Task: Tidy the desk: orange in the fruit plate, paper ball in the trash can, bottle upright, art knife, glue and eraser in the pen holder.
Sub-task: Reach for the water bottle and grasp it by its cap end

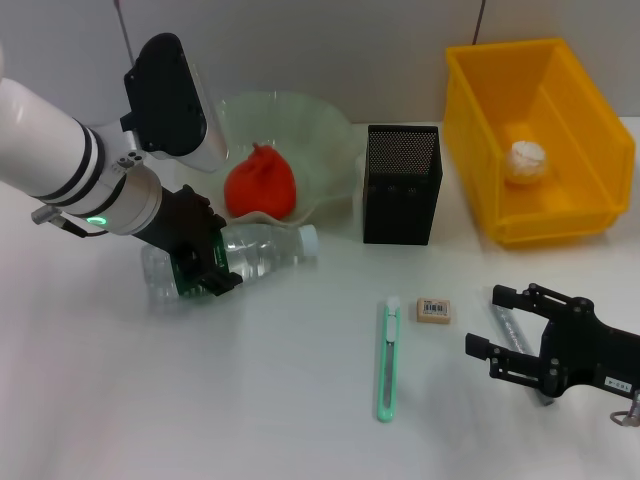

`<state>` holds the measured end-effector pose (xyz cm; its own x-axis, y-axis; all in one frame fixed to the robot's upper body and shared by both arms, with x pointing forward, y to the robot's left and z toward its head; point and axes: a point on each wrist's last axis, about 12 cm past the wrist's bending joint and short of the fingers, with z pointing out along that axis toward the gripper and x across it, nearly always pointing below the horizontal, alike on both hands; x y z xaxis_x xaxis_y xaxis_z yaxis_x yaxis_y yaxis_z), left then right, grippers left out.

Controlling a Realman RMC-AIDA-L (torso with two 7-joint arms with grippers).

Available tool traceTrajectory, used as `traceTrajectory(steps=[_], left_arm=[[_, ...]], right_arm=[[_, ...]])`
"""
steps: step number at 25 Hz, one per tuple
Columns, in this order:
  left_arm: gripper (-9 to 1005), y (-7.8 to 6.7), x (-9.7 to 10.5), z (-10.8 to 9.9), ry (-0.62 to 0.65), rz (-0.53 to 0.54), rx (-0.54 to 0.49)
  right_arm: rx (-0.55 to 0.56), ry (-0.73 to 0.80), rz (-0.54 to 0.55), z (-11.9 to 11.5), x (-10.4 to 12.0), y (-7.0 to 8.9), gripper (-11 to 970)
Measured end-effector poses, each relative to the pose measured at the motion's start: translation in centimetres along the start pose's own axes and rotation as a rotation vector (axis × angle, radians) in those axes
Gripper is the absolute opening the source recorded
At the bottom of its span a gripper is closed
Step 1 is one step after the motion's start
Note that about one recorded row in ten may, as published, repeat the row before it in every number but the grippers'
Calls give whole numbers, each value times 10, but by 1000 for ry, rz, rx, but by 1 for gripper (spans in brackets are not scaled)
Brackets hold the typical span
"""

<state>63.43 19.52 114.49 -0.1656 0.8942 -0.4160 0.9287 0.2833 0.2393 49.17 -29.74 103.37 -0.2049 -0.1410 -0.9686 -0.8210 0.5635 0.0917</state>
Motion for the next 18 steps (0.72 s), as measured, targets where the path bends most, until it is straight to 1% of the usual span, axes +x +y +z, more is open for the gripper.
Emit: traceTrajectory(steps=[8, 14, 18], left_arm=[[788, -2, -1, 1, -7, 4, 14], [788, -9, -5, 5, -8, 26, 30], [788, -12, -10, 5, -36, 26, 48]], right_arm=[[2, -1, 1, 0, 0, 0, 771], [2, -1, 1, 0, 0, 0, 771], [2, -1, 1, 0, 0, 0, 771]])
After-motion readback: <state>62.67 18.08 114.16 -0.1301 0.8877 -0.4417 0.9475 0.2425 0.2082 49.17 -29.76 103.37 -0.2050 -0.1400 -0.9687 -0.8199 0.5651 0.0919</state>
